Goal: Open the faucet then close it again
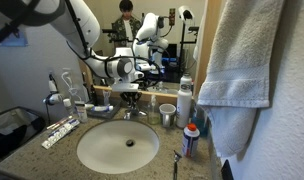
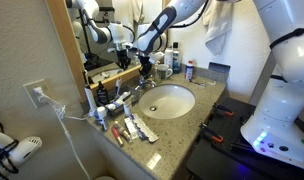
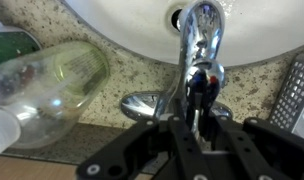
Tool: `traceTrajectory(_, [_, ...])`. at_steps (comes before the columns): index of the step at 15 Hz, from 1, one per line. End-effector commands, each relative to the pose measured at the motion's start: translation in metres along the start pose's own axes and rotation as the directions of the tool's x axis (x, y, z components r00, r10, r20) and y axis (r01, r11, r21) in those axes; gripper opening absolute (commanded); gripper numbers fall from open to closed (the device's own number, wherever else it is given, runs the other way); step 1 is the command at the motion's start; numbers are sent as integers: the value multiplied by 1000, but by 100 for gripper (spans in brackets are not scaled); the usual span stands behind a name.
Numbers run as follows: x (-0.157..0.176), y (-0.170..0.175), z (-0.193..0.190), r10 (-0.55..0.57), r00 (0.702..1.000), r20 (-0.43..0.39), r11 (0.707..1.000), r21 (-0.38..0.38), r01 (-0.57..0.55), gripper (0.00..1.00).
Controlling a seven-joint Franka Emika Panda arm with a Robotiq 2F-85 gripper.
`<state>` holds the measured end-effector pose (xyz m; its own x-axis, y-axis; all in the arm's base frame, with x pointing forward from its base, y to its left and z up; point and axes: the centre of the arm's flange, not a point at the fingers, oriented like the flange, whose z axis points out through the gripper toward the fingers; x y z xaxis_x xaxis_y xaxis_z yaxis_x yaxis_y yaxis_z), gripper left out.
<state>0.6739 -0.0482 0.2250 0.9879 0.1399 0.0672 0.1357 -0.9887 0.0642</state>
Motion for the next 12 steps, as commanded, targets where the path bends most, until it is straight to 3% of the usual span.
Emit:
traceTrajectory(1, [10,4,-45,50,993,111,999,-24,-48,3])
traceTrajectory(7, [29,-10,-73,26,988,154,997,-82,-14,3])
traceTrajectory(12, [35,-20,-81,-2,994,112,992,-123,15,3])
